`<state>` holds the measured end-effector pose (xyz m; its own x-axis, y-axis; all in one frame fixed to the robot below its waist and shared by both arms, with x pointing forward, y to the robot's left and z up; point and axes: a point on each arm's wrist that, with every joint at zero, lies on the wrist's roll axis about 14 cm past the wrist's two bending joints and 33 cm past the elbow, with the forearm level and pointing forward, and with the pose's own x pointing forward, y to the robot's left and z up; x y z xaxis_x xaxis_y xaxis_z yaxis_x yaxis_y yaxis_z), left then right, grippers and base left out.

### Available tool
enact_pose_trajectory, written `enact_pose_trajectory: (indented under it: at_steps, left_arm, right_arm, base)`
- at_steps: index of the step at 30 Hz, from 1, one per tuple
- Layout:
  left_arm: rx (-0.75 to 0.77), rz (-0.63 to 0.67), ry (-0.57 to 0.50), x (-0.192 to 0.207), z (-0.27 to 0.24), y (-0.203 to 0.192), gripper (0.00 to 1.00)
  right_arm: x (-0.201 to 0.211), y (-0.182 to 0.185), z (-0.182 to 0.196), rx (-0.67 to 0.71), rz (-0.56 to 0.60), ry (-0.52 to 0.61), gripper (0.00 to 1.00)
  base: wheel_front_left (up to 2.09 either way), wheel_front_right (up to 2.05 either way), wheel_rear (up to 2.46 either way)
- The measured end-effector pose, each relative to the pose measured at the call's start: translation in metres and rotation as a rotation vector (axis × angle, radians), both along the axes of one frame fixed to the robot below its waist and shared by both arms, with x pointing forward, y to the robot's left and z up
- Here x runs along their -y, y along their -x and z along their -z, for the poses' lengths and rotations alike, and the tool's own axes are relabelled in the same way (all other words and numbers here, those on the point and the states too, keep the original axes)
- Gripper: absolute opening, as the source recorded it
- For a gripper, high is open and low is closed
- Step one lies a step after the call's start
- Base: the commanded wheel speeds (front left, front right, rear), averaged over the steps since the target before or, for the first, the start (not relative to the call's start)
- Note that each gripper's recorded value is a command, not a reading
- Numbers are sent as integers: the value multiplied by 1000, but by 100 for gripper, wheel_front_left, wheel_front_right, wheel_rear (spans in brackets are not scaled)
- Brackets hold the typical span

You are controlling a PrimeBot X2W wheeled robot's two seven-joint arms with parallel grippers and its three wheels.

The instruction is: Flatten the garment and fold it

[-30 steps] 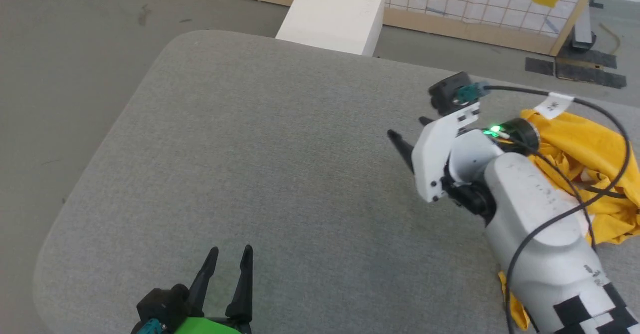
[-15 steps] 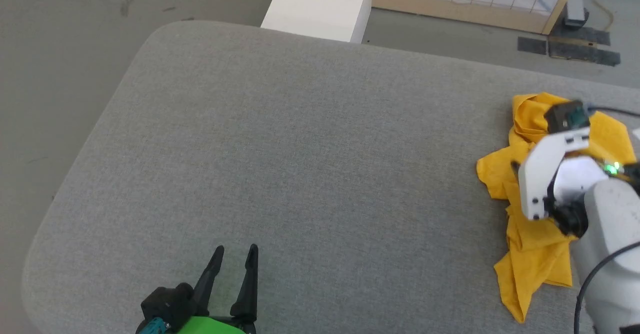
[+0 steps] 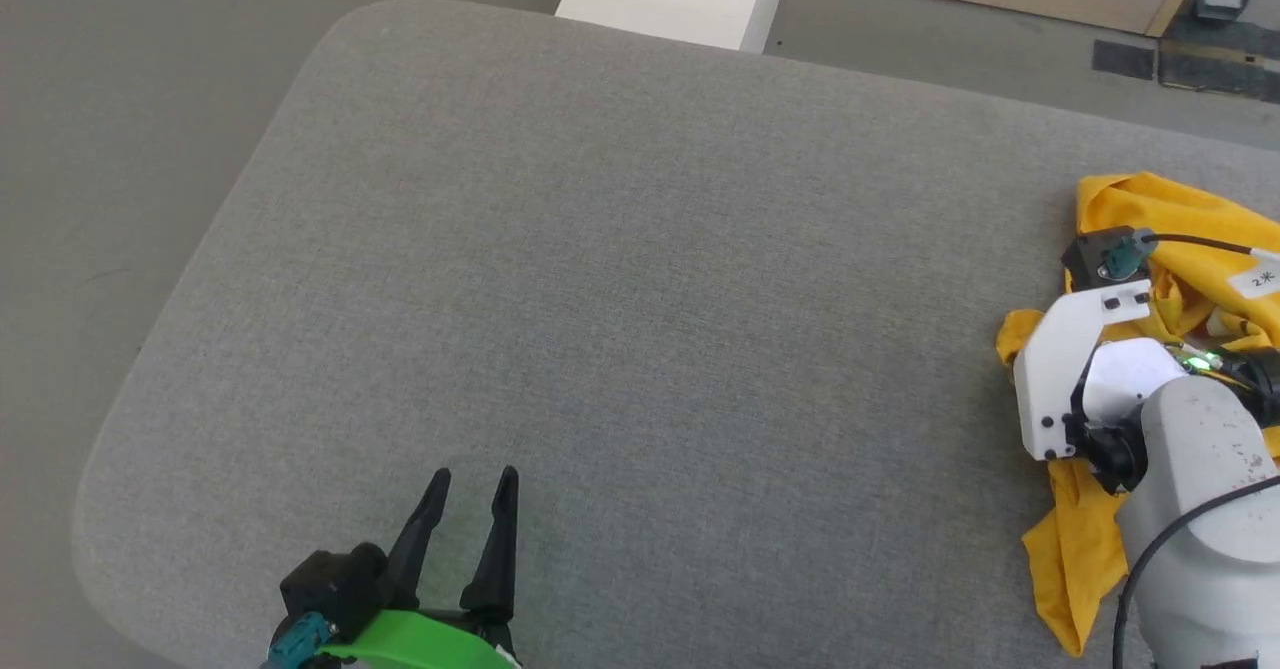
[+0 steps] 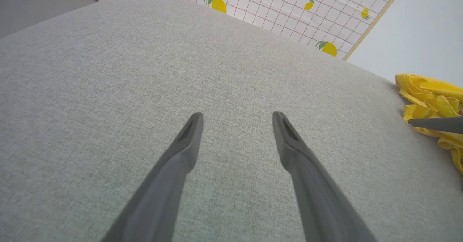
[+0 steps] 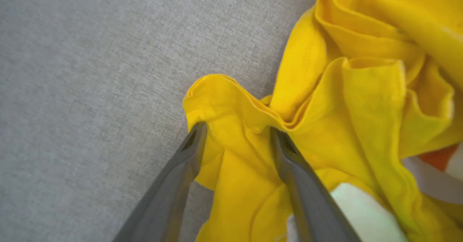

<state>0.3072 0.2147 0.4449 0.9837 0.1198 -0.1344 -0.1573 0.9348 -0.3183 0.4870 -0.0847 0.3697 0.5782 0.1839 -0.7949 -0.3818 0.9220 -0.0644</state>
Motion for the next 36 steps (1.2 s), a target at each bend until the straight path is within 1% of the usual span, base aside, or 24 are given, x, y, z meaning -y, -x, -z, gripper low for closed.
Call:
enact_pose_trajectory:
  at_steps: [3, 7, 9, 13, 16, 18, 20, 24, 26, 27, 28, 29, 30, 33, 36]
  left_arm:
    - [1, -8, -1, -2, 0, 0, 100]
    - [12, -13, 1, -4, -3, 2, 100]
    - [23, -11, 3, -3, -6, 3, 100]
    - [56, 6, 10, 3, -14, 2, 100]
    - [73, 16, 17, 8, -18, 3, 100]
    - [77, 14, 21, 9, -19, 6, 100]
    - [74, 4, 23, 7, -18, 10, 100]
    - [68, -30, 24, 0, -16, 20, 100]
    - [67, -50, 21, -5, -16, 25, 100]
    - [64, -60, 21, -7, -15, 29, 100]
    - [61, -68, 21, -8, -15, 32, 100]
    - [59, -73, 22, -9, -14, 34, 100]
    - [58, -81, 22, -10, -14, 37, 100]
    - [60, -89, 22, -11, -14, 41, 100]
    - [57, -76, 26, -7, -13, 41, 100]
  right_arm:
    - [-6, -4, -4, 8, 2, -12, 0]
    - [-17, -5, -20, 60, -39, -17, 0]
    - [-31, -6, -35, 102, -79, -43, 0]
    - [-93, 5, -81, 204, -243, -150, 0]
    - [-143, 34, -99, 211, -378, -250, 0]
    - [-176, 63, -101, 183, -482, -312, 0]
    - [-198, 95, -91, 113, -550, -376, 0]
    - [-230, 169, -63, -75, -682, -481, 0]
    - [-239, 192, -54, -141, -718, -505, 0]
    - [-239, 199, -47, -167, -725, -498, 2]
    - [-238, 204, -40, -183, -734, -479, 47]
    - [-237, 204, -37, -184, -733, -475, 76]
    - [-238, 203, -37, -177, -722, -483, 100]
    - [-238, 191, -44, -125, -690, -509, 100]
    - [-238, 163, -66, -34, -623, -570, 100]
  base:
    - [0, 0, 0]
    - [0, 0, 0]
    - [0, 0, 0]
    - [0, 0, 0]
    - [0, 0, 0]
    - [0, 0, 0]
    - [0, 0, 0]
    - [0, 0, 0]
    - [0, 0, 0]
    - [0, 0, 0]
    - [0, 0, 0]
    - [0, 0, 0]
    - [0, 0, 0]
    - [0, 0, 0]
    - [0, 0, 0]
